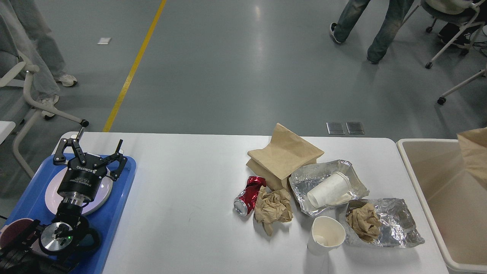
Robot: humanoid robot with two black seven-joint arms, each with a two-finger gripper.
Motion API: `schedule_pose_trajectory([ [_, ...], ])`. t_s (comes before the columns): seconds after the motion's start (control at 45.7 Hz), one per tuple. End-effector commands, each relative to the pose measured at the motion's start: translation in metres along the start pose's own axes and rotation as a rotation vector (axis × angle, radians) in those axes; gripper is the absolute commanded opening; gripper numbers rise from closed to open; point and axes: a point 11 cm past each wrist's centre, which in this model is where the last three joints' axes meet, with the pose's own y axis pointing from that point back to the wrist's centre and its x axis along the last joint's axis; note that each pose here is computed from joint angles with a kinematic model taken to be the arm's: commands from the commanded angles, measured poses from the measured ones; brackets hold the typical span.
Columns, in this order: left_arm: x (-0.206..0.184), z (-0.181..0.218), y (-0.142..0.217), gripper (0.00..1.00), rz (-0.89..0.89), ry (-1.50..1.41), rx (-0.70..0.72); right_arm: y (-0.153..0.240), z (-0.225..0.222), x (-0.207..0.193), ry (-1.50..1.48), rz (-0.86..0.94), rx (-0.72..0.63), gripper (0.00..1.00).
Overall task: Tidy desktop
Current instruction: 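Lift the bag and carry it over the white bin, then lower the bag into the white bin and release it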
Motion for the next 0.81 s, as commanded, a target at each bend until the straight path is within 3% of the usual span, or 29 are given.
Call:
schedule_pose_trajectory([
  [0.0, 0.000, 0.000, -0.001, 0.96, -0.002, 0.000, 0.000, -0.049, 0.013, -0.011, -0.039, 0.043, -0.010, 0.00],
  [0.153, 0.000, 0.000, -0.001, 0.96, -0.002, 0.000, 0.000, -0.118, 0.017, -0.048, -0.028, 0.095, -0.055, 0.00],
  [0.35, 0.000, 0.000, -0.001, 0.96, -0.002, 0.000, 0.000, -0.172, 0.009, -0.089, -0.025, 0.163, -0.071, 0.00],
  [0.525, 0.000, 0.000, -0.001, 0.96, -0.002, 0.000, 0.000, -0.196, 0.014, -0.125, 0.000, 0.269, -0.142, 0.00],
  [0.788, 0.000, 0.000, -0.001, 0.96, -0.002, 0.000, 0.000, -0.200, 0.022, -0.135, -0.001, 0.304, -0.174, 0.00],
])
